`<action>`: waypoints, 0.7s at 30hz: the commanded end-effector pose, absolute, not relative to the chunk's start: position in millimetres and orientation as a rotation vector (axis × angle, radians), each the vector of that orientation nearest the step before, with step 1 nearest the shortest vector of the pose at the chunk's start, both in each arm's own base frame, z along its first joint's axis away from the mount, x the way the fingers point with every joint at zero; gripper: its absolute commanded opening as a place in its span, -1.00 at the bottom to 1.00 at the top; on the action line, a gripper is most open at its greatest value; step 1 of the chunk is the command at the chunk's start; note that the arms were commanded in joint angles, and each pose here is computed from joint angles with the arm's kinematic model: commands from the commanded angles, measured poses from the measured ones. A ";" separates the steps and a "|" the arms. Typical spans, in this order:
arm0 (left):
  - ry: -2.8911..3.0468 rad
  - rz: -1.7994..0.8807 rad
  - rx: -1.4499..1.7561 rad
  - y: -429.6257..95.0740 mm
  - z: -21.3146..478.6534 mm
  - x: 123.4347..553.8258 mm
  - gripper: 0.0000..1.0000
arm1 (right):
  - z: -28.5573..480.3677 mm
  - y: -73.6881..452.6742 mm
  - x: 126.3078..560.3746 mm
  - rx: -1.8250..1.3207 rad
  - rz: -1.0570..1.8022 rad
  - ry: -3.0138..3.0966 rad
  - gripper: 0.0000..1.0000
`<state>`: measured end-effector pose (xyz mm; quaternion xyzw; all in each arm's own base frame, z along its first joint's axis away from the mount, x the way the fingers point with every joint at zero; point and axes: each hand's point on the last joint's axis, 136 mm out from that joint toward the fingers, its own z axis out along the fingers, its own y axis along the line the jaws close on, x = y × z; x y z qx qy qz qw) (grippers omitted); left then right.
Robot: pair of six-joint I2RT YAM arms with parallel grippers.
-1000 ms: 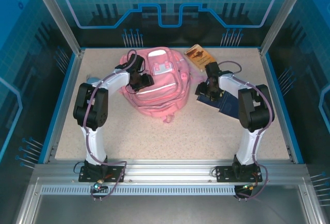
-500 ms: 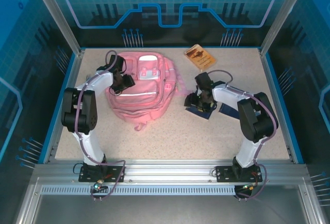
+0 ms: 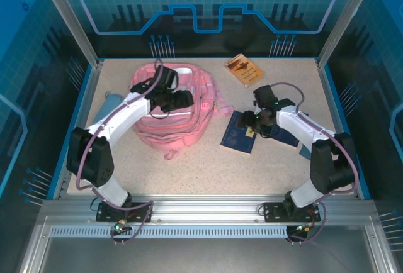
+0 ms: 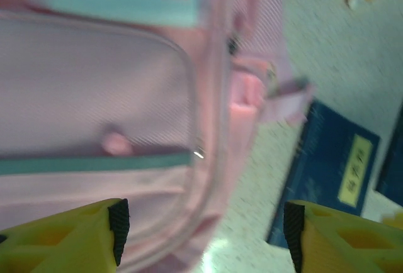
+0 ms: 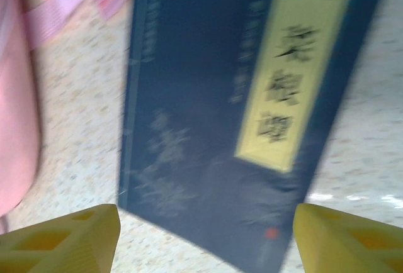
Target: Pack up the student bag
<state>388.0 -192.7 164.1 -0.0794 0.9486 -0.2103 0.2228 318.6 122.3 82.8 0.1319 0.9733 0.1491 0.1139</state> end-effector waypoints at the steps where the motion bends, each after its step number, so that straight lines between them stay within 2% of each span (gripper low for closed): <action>1: 2.691 -0.728 -0.172 -244.3 156.7 372.1 0.37 | 57.7 94.9 304.8 0.436 0.338 2.948 0.45; 7: 2.793 -0.765 -0.020 -320.8 118.9 356.2 0.33 | 36.5 86.4 305.7 0.492 0.370 2.983 0.36; 11: 2.825 -0.658 0.085 -349.5 89.5 358.3 0.22 | 25.5 93.1 305.5 0.490 0.420 3.013 0.22; 21: 2.892 -0.300 0.239 -367.5 26.2 358.9 0.06 | 15.8 104.1 308.1 0.497 0.511 3.029 -0.01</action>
